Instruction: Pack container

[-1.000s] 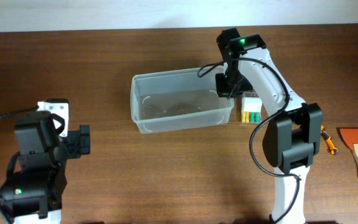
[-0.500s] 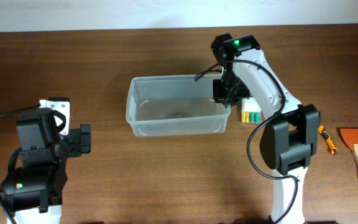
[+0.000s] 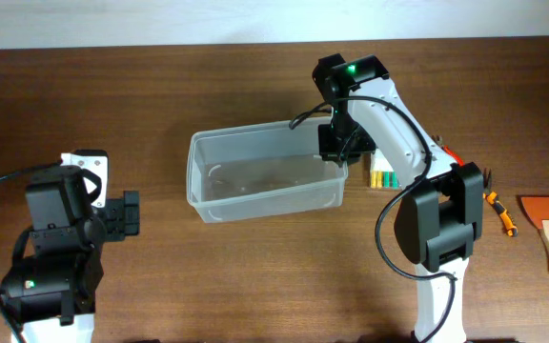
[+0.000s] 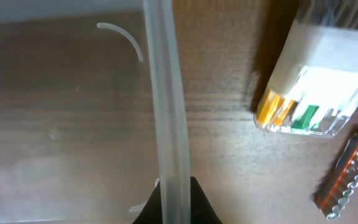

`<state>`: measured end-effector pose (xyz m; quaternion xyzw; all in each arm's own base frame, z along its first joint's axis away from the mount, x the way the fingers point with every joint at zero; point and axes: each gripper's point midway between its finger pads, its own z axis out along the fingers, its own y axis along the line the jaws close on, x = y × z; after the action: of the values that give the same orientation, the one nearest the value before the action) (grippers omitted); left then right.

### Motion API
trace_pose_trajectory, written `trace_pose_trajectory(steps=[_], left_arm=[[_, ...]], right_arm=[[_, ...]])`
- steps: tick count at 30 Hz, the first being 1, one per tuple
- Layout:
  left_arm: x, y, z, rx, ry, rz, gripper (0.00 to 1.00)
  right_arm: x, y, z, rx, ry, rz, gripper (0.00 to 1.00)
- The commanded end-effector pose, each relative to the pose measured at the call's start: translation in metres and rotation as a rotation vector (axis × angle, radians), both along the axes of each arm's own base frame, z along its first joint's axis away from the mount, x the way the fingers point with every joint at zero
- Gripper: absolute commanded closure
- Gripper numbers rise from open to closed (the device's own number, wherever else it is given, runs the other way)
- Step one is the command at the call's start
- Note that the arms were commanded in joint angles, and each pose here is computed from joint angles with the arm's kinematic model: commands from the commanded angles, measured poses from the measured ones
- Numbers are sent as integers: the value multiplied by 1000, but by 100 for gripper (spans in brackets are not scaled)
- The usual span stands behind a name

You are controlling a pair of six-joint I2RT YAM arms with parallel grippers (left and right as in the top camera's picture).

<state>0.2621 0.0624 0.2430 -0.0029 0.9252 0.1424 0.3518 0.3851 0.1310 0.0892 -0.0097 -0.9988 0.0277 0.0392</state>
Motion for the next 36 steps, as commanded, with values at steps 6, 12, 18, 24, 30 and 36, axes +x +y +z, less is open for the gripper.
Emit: trace_pose_trajectory(steps=[6,12,18,24,30,36], left_arm=[[0,4,6,3,-12,23,1],[0,4,6,3,-11,23,1],[0,4,5,2,-7,23,1],[0,4,5,2,-7,23,1],[0,4,5,3,-7,23,1],[0,4,5,3,-7,23,1]], right_arm=[[11,-11,11,-68,-87,-76,94],[7,-13,9,-74,-73,-87,91],[-8,-18,-7,-99,-13,-90,91],[-11,-19,-23,-99,-2,-91,90],[-2,-16,-23,-81,-34,-37,83],[-2,-19,-22,-99,-31,7,64]])
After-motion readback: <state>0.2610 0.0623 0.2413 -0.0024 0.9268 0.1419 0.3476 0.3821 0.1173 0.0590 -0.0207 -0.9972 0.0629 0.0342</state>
